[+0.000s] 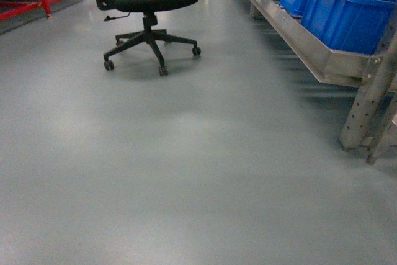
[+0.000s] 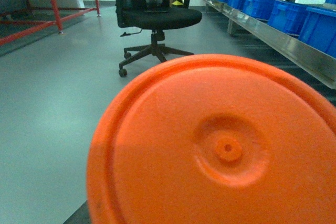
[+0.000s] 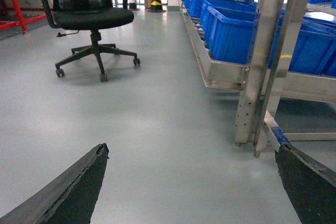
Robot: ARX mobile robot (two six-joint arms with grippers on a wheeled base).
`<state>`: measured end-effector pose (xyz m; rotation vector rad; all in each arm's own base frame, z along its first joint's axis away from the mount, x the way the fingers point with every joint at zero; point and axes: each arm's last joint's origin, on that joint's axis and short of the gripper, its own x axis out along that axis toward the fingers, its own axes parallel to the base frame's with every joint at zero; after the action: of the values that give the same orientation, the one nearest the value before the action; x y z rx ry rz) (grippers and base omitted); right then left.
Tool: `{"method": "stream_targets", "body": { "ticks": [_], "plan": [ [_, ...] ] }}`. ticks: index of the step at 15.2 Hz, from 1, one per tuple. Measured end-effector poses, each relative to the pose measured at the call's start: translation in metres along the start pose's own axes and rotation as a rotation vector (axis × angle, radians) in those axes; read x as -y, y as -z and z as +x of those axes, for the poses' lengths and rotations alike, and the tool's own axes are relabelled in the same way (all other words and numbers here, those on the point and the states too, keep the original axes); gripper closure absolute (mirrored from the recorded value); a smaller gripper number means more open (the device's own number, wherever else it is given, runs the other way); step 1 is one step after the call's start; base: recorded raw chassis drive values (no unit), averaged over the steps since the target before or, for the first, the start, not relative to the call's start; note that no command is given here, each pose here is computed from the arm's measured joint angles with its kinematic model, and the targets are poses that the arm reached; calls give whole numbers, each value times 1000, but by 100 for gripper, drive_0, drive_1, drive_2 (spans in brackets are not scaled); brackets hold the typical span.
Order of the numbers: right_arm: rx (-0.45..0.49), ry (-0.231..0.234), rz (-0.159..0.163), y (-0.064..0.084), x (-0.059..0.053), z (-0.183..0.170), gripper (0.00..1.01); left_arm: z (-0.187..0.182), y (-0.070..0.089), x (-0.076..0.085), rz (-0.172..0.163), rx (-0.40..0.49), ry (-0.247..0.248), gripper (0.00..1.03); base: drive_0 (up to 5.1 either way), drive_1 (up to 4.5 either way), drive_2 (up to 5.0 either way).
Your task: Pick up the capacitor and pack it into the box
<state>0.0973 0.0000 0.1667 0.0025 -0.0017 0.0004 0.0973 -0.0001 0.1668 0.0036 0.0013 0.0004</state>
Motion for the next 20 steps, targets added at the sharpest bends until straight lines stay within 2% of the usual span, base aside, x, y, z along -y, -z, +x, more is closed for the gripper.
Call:
{"method": "stream_targets", "body": {
  "ticks": [20],
  "plan": [
    [1, 0, 0, 0, 0, 0, 3, 0, 0, 0, 0, 3, 1, 59, -497, 248, 248]
  ]
}}
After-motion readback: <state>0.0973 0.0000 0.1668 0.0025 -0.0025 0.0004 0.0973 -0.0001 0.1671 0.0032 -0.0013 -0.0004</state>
